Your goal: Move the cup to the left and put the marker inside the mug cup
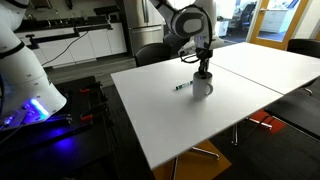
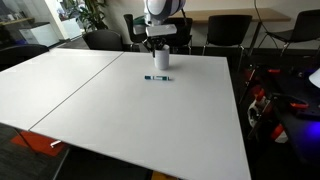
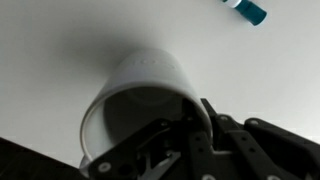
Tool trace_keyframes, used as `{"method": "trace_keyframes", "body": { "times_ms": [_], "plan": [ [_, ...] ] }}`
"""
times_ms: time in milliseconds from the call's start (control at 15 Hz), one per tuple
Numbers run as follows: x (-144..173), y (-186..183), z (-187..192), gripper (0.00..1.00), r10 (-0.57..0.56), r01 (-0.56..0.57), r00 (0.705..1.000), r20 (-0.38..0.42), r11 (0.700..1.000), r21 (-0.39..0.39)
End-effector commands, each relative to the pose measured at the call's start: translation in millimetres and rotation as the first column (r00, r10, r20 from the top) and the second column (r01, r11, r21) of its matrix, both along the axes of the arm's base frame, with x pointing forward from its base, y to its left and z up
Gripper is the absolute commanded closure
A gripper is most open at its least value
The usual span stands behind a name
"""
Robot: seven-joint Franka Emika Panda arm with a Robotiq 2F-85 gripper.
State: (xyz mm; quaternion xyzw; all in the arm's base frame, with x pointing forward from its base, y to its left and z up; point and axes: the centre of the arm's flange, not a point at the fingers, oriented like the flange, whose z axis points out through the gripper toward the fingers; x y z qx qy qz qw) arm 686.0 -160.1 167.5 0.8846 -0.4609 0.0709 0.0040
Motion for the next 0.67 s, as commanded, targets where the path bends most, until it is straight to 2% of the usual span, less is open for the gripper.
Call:
{"method": "trace_keyframes", "body": {
  "times_ms": [0,600],
  "plan": [
    [37,8,12,0.97,0.055,-0.055,0.998,-0.01,0.998,0.0],
    [72,40,7,0.97,0.217,-0.217,0.976,0.031,0.976,0.007]
  ]
}}
